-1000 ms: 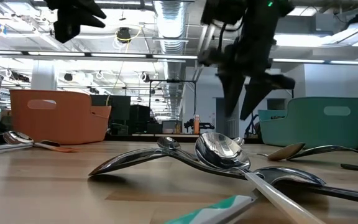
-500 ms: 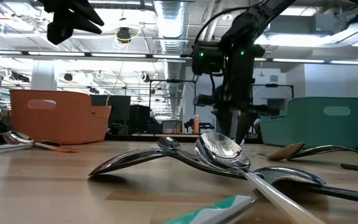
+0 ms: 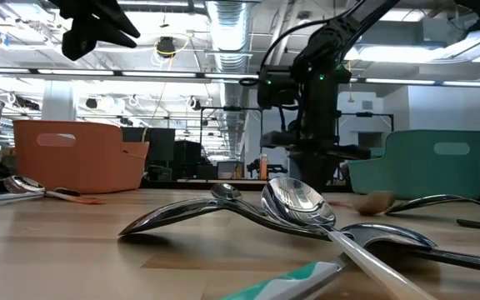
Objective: Sort silverware by color (type)
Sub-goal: Put the orange spoon into the transparent bin
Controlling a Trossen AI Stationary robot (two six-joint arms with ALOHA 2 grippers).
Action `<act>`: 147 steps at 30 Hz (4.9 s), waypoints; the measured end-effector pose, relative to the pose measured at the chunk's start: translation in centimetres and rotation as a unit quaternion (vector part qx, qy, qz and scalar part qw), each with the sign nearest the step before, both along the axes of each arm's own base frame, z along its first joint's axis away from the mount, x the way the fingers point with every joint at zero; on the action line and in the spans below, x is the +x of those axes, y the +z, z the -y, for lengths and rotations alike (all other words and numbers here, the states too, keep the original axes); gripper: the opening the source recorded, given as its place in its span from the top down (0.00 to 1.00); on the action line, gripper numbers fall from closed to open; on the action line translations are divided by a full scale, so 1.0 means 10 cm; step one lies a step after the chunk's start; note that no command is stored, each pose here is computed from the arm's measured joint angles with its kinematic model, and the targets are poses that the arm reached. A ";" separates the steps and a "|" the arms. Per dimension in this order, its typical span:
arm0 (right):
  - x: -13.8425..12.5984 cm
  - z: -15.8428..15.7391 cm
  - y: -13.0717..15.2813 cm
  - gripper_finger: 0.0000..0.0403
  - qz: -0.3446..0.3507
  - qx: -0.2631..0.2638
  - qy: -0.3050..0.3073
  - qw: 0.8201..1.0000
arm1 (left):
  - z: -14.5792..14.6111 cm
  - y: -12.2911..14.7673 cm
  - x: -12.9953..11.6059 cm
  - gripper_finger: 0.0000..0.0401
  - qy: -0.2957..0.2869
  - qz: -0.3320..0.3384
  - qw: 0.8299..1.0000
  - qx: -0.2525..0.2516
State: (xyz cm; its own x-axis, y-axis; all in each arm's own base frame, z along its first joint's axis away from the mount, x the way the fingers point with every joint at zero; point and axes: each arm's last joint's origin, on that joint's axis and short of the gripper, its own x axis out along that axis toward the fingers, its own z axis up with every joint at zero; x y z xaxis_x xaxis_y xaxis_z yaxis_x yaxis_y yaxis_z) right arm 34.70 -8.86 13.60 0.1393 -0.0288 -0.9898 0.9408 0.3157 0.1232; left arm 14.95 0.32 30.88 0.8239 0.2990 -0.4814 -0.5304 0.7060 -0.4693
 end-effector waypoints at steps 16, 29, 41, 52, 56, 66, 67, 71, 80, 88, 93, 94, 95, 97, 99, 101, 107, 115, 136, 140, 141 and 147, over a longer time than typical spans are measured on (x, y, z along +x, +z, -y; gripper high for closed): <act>0.14 -0.16 0.73 0.98 0.213 -0.074 0.100 0.969 | 0.02 -0.08 0.15 0.82 -0.008 -0.021 0.999 -0.032; -0.02 -0.46 1.76 0.99 0.427 -0.208 0.220 0.852 | 0.03 -0.05 0.58 0.62 -0.044 0.053 0.998 0.013; -0.07 -0.42 1.97 0.99 0.485 -0.232 0.351 0.766 | -0.17 0.23 0.81 0.44 -0.015 0.191 0.968 0.160; -0.07 -0.43 1.98 0.99 0.485 -0.243 0.376 0.751 | -0.32 0.27 1.03 0.52 -0.058 0.197 0.963 0.172; -0.08 -0.40 1.98 0.99 0.484 -0.245 0.373 0.752 | -0.36 0.29 1.08 0.64 -0.055 0.187 0.965 0.175; -0.08 -0.40 1.99 0.96 0.488 -0.243 0.367 0.754 | -0.45 0.32 1.01 0.98 -0.059 0.179 0.968 0.167; -0.08 -0.40 1.99 0.95 0.487 -0.239 0.364 0.757 | -0.46 0.31 1.00 0.99 -0.060 0.174 0.969 0.164; -0.08 -0.38 1.98 0.88 0.490 -0.229 0.349 0.766 | -0.44 0.27 0.93 1.00 -0.064 0.145 0.979 0.132; -0.13 -0.20 1.92 0.79 0.468 -0.193 0.293 0.811 | -0.27 0.20 0.41 1.00 -0.110 0.052 0.991 -0.063; -0.21 -0.11 1.81 0.78 0.420 -0.166 0.276 0.848 | 0.10 0.07 -0.26 1.00 -0.064 -0.089 0.965 -0.239; -0.21 -0.10 1.79 0.78 0.404 -0.186 0.264 0.856 | 0.29 0.00 -0.48 1.00 -0.045 -0.148 0.943 -0.294; -0.21 -0.12 1.79 0.78 0.401 -0.192 0.266 0.856 | 0.33 -0.02 -0.50 1.00 -0.050 -0.163 0.939 -0.300; -0.20 -0.14 1.78 0.78 0.397 -0.199 0.271 0.854 | 0.36 -0.04 -0.51 1.00 -0.051 -0.181 0.934 -0.305; -0.12 -0.20 1.73 0.78 0.395 -0.203 0.278 0.852 | 0.44 -0.08 -0.52 1.00 -0.055 -0.213 0.925 -0.310; -0.08 -0.24 1.65 0.78 0.385 -0.193 0.287 0.856 | 0.52 -0.14 -0.51 1.00 -0.058 -0.245 0.916 -0.311; 0.05 -0.32 1.56 0.78 0.395 -0.190 0.297 0.849 | 0.59 -0.19 -0.50 1.00 -0.061 -0.272 0.910 -0.307; 0.44 -0.55 1.19 0.78 0.372 -0.153 0.325 0.856 | 0.73 -0.40 -0.48 1.00 -0.058 -0.331 0.893 -0.300; 1.07 -0.80 1.10 0.78 0.362 -0.151 0.373 0.841 | 0.81 -0.61 -0.53 0.86 -0.067 -0.382 0.875 -0.289; 2.21 -1.11 0.29 0.51 0.313 -0.235 0.451 0.802 | 0.72 -0.15 -0.56 0.60 -0.079 -0.223 0.945 -0.227; 2.28 -1.12 0.16 0.55 0.304 -0.250 0.469 0.791 | 0.71 -0.14 -0.56 0.60 -0.080 -0.218 0.948 -0.218; 2.29 -1.11 0.14 0.55 0.307 -0.255 0.472 0.786 | 0.70 -0.14 -0.57 0.60 -0.080 -0.219 0.948 -0.217; 2.35 -1.12 0.11 0.55 0.325 -0.301 0.501 0.743 | 0.70 -0.15 -0.57 0.60 -0.078 -0.220 0.948 -0.216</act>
